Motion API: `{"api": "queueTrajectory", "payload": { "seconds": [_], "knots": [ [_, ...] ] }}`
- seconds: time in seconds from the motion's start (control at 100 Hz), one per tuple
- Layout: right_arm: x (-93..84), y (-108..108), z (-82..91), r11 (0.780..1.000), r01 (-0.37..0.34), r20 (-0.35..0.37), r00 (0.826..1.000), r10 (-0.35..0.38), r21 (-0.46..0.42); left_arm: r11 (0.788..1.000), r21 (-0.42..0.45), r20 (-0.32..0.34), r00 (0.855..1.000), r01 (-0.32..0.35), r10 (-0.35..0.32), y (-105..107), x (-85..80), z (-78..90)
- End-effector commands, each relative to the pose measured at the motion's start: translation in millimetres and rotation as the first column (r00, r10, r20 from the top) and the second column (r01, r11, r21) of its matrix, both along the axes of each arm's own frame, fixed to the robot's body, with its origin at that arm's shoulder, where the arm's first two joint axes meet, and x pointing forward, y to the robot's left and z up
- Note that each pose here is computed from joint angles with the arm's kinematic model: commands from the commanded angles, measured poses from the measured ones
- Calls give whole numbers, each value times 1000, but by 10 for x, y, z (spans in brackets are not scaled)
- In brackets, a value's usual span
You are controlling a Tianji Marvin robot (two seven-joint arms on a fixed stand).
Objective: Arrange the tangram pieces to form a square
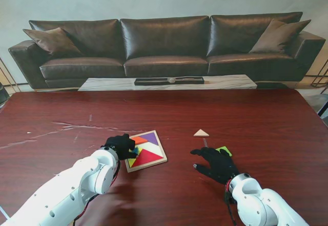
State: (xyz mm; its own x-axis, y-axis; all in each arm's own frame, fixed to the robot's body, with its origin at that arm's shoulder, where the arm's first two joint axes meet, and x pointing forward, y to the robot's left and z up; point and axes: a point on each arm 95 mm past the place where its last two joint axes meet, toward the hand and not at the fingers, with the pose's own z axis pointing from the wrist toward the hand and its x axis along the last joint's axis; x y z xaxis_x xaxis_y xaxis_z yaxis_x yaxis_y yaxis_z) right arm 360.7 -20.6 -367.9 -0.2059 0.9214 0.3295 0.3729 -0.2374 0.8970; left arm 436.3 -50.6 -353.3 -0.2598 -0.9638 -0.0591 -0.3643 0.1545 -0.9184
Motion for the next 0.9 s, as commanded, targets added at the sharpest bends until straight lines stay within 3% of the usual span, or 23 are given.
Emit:
{"api": "queueTrajectory", "payload": {
  "seconds": [0.0, 0.37, 0.89],
  "knots": [
    [-25, 23, -15, 1000, -6, -4, 1000, 6, 2, 1000, -1, -4, 1000, 6, -6, -2, -22, -16],
    [-26, 33, -17, 1000, -9, -5, 1000, 9, 1, 999, -42, 57, 998, 32, -29, -4, -34, 6],
    [-22, 51, -23, 1000, -14, -1, 1000, 14, 6, 994, -43, 7, 995, 101, -101, -10, -145, -55]
  ]
}}
